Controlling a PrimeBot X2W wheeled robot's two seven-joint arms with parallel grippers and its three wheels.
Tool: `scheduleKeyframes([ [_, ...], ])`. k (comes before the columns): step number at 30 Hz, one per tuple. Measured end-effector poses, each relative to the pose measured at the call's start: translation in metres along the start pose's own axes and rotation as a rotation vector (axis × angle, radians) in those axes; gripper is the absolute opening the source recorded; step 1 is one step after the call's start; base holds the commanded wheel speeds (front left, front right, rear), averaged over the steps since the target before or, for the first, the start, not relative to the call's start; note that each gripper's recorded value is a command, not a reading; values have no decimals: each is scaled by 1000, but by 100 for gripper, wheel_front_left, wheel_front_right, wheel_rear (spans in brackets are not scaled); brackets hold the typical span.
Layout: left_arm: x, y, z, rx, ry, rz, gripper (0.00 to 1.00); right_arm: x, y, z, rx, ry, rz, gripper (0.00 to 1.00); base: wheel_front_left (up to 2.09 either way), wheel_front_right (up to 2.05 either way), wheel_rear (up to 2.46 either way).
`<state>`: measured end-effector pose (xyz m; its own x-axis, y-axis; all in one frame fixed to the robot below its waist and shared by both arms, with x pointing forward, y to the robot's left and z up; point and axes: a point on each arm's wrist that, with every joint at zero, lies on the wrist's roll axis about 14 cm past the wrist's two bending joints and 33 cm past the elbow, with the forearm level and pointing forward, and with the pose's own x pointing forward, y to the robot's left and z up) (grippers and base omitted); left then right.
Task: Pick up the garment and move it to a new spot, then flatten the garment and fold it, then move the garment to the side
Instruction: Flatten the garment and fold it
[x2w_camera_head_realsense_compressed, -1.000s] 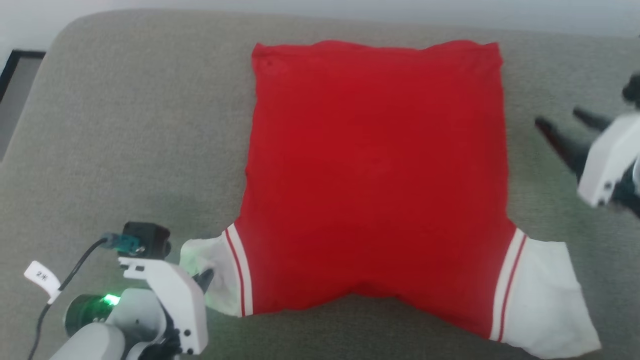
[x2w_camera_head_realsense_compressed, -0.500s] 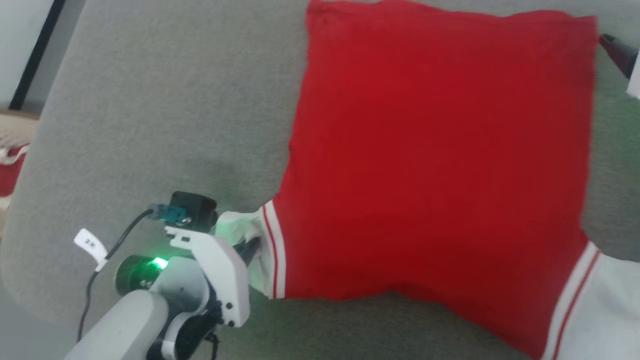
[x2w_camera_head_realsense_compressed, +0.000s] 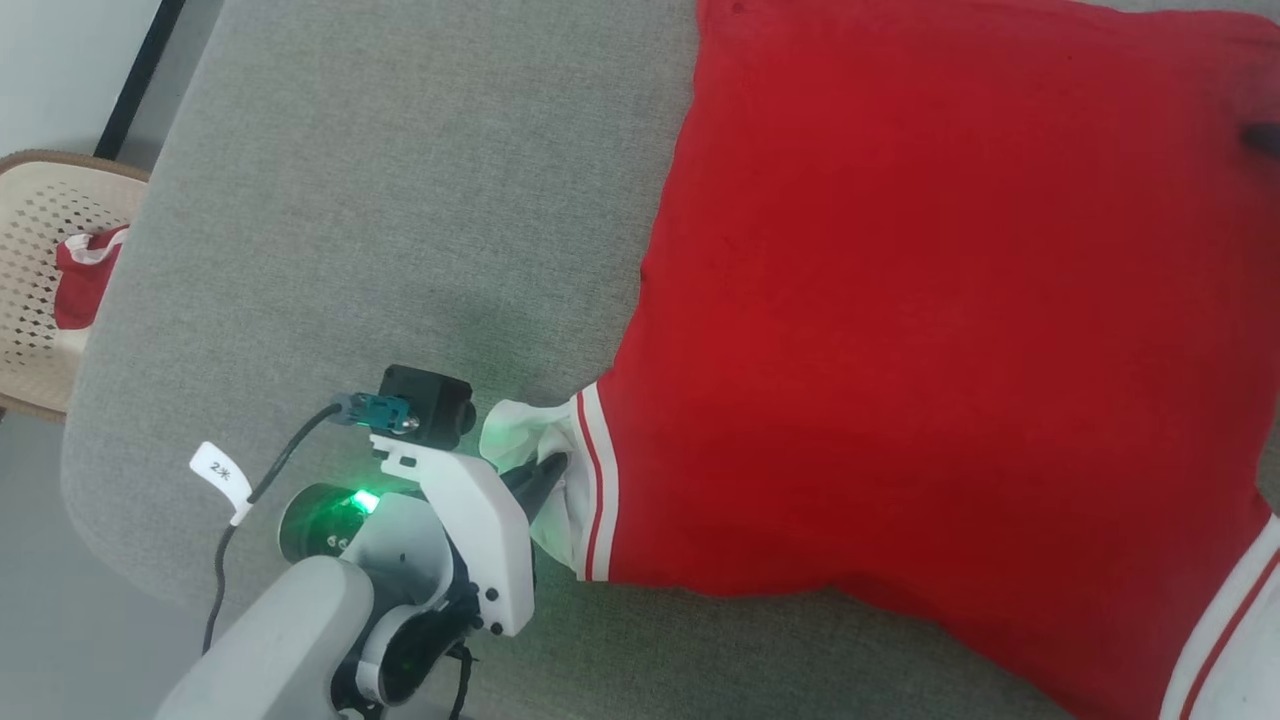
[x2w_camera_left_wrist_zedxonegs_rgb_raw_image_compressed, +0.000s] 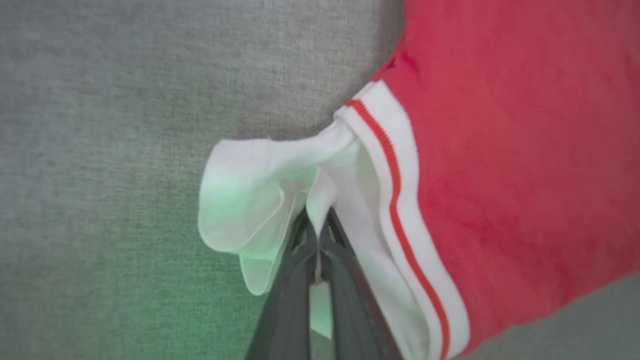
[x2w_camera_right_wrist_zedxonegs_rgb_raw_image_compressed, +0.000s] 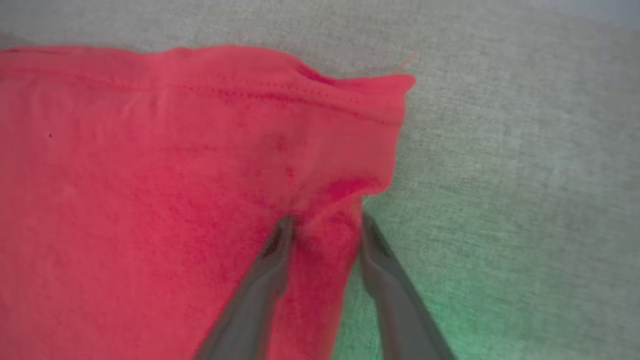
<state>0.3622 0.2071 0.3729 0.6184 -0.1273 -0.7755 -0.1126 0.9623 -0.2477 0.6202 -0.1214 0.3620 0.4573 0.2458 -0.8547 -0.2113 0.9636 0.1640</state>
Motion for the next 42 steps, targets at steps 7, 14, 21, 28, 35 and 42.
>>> scheduleKeyframes([
  [7,3,8,8,7,-13,18,0,-15,-2,-2,-36,-10,0,0,0,0,0],
  [14,6,7,22,56,-29,25,0,-55,-15,-18,-69,-58,13,0,0,0,0],
  [21,8,-2,34,105,-43,12,0,-94,-22,-56,-88,-74,47,0,0,0,0],
  [28,6,-16,43,141,-59,-20,0,-130,-26,-113,-55,-46,92,0,0,0,0],
  [35,5,-25,49,164,-69,-38,0,-146,-27,-179,5,29,119,0,0,0,0],
  [42,8,-26,44,160,-54,-41,0,-139,-27,-202,79,-3,103,0,0,0,0],
])
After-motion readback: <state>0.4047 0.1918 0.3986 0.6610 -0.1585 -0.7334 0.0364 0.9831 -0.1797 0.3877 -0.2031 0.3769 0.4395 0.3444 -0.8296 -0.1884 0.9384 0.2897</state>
